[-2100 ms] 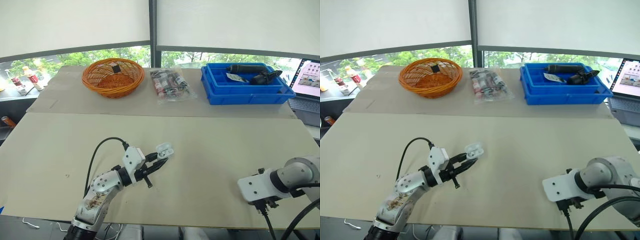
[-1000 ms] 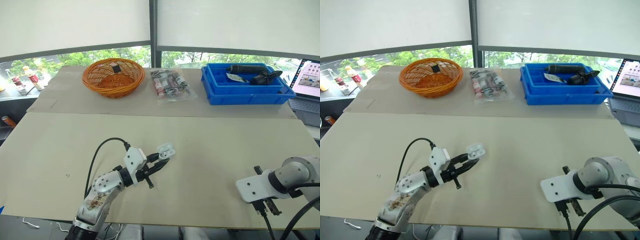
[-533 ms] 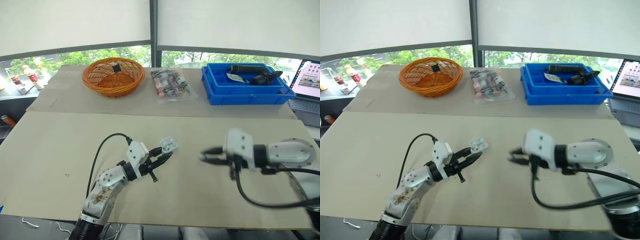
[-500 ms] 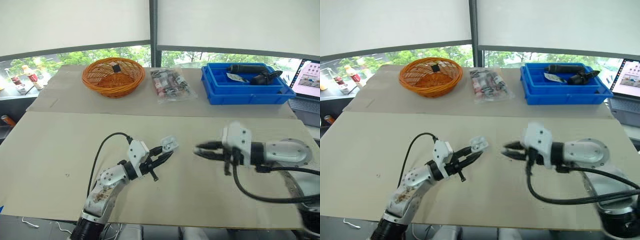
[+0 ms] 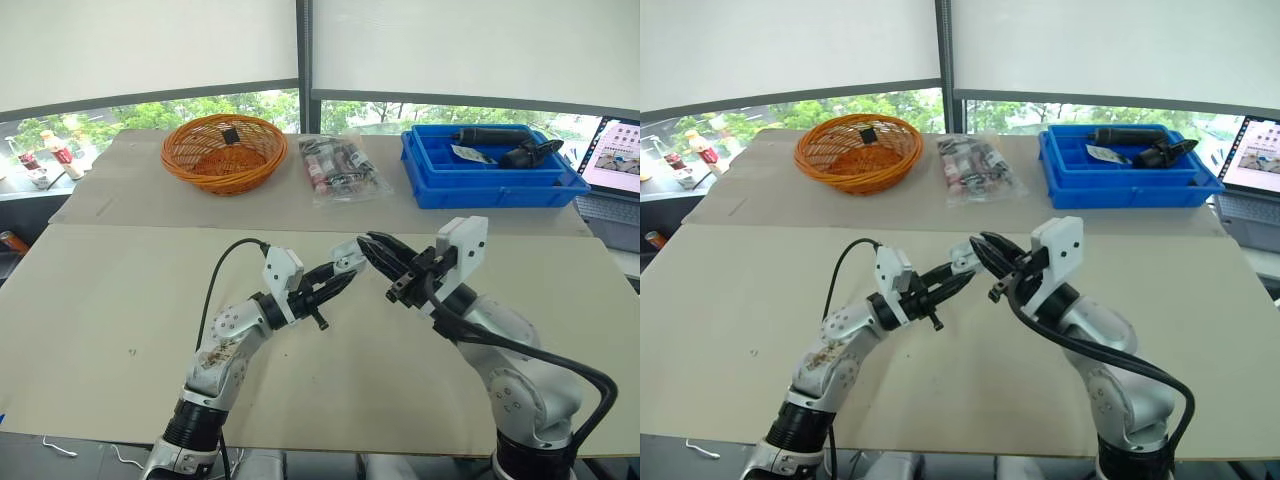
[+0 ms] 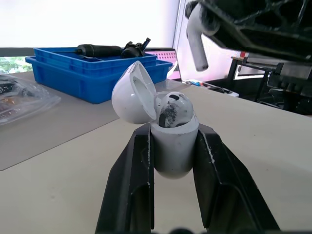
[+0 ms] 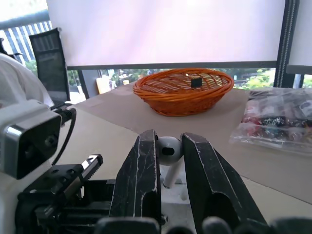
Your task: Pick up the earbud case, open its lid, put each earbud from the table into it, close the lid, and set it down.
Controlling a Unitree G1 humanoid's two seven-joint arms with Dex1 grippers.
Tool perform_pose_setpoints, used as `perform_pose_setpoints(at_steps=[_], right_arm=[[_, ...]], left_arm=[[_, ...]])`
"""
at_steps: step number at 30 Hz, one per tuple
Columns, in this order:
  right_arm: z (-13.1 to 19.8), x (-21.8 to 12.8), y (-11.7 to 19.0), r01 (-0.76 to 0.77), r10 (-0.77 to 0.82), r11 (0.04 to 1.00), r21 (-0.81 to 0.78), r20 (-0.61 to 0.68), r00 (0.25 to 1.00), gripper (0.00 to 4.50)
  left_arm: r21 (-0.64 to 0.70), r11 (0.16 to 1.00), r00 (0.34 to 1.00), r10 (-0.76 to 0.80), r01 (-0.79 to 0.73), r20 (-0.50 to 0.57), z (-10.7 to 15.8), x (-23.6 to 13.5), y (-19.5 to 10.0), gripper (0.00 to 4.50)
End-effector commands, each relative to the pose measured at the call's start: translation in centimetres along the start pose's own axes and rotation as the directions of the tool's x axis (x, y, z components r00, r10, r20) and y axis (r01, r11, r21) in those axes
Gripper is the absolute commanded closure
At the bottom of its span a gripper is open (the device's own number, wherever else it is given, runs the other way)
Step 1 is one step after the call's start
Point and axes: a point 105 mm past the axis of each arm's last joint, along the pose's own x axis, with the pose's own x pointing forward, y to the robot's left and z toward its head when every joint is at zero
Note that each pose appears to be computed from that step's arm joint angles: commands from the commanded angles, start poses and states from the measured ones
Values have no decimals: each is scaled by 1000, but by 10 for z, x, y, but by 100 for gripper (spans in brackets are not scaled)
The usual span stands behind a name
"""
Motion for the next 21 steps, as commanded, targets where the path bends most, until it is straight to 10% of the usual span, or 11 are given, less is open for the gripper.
perform_pose_setpoints(at_steps=[1,21], right_arm=[[5,2,7,5,-3,999,-36,54,999,418],[-24,8,-2,56,-55,979,-196,11,998,418]], left_arm=[[19,1000,999,-24,24,35,11,2,-2,392],[32,999,999,-34,32,39,14,2,-4,392]])
